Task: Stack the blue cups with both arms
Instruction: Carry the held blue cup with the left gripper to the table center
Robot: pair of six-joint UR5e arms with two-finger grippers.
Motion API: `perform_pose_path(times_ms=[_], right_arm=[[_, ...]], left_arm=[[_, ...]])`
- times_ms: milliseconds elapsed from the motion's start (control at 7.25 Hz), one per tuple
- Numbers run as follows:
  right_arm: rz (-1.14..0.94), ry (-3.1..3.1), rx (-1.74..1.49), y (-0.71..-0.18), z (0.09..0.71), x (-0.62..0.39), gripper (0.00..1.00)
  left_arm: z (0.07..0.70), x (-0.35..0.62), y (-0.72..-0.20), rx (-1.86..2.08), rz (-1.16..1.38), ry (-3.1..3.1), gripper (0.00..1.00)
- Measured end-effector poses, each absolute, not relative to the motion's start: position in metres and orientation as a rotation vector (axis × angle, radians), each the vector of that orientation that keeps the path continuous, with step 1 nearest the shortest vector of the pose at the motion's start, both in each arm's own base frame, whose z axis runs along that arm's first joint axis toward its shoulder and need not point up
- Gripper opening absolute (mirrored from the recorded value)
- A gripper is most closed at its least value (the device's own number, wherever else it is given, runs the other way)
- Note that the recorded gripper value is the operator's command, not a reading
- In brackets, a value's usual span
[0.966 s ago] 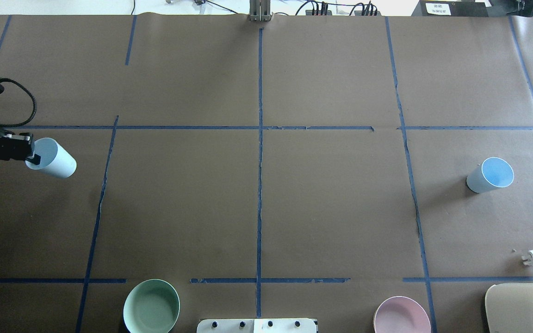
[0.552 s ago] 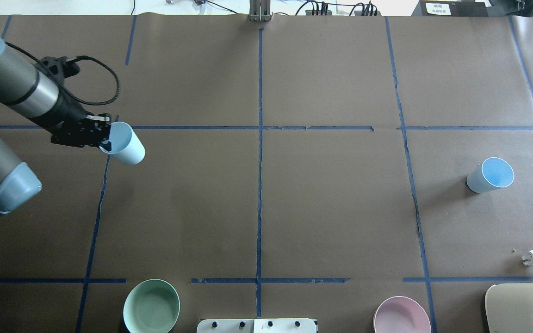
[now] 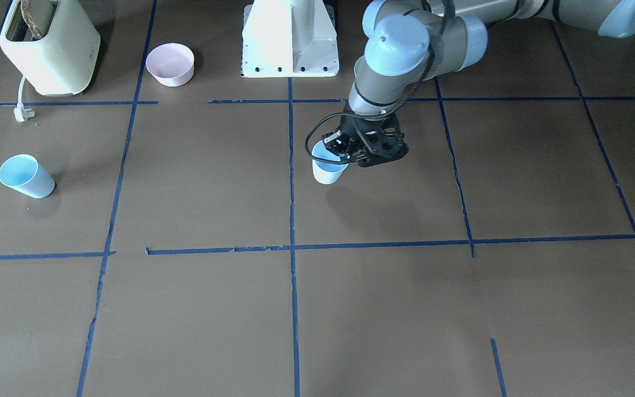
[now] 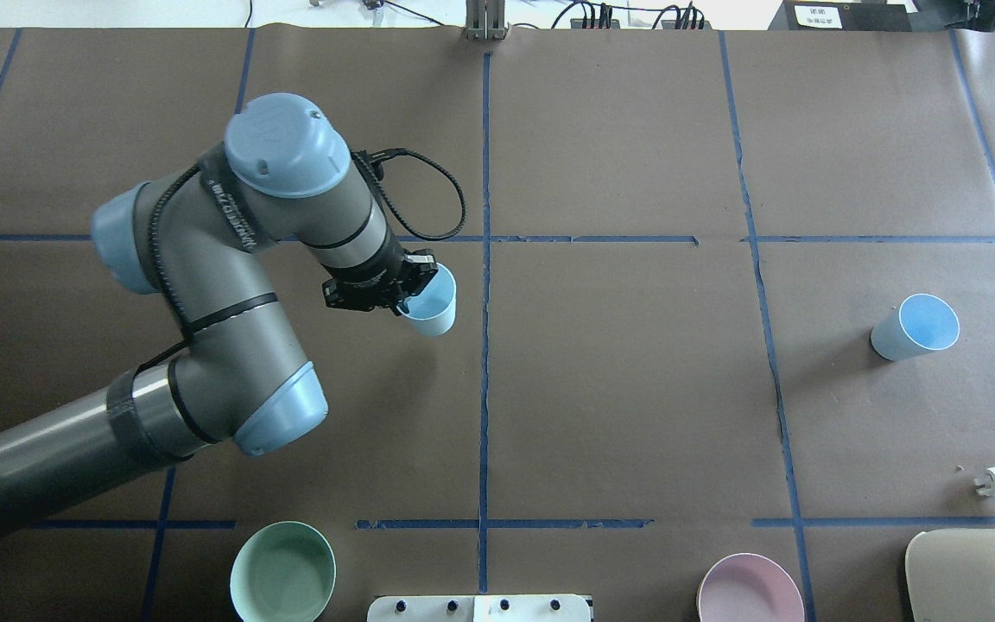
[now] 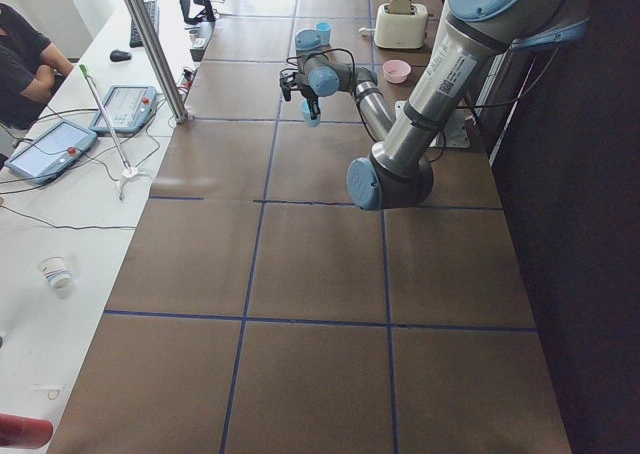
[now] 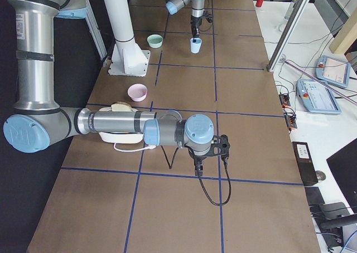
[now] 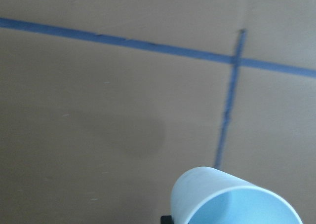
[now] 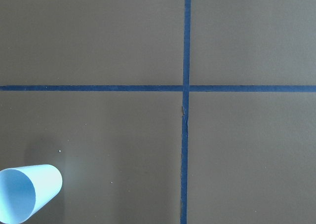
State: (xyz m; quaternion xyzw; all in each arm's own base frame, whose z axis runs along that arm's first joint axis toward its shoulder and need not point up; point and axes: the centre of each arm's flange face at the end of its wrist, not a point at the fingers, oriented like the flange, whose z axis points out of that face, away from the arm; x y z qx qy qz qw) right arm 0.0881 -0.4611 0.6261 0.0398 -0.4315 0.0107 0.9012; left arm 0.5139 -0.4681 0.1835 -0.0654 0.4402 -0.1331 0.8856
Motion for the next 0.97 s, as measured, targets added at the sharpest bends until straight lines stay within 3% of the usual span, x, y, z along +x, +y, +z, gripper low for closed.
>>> perform_pose_path(times_ms=[552,690,828,966], right_arm=[[0.021,-0.893,0.084,-0.462,0.625,0.088,1.00],[0.021,-0.893,0.084,-0.462,0.625,0.088,1.00],[0.021,-0.893,0.084,-0.462,0.625,0.088,1.00],[0.021,-0.893,0.084,-0.462,0.625,0.088,1.00]], left_arm=[[0.169,0.568,-0.485,-0.133,-0.276,0.907,0.06],[0.172,0.575,-0.483,-0.126,-0.271,0.907,0.28],[0.173,0.579,-0.481,-0.120,-0.269,0.907,0.99],[0.174,0.580,-0.480,-0.116,-0.267,0.907,1.00]])
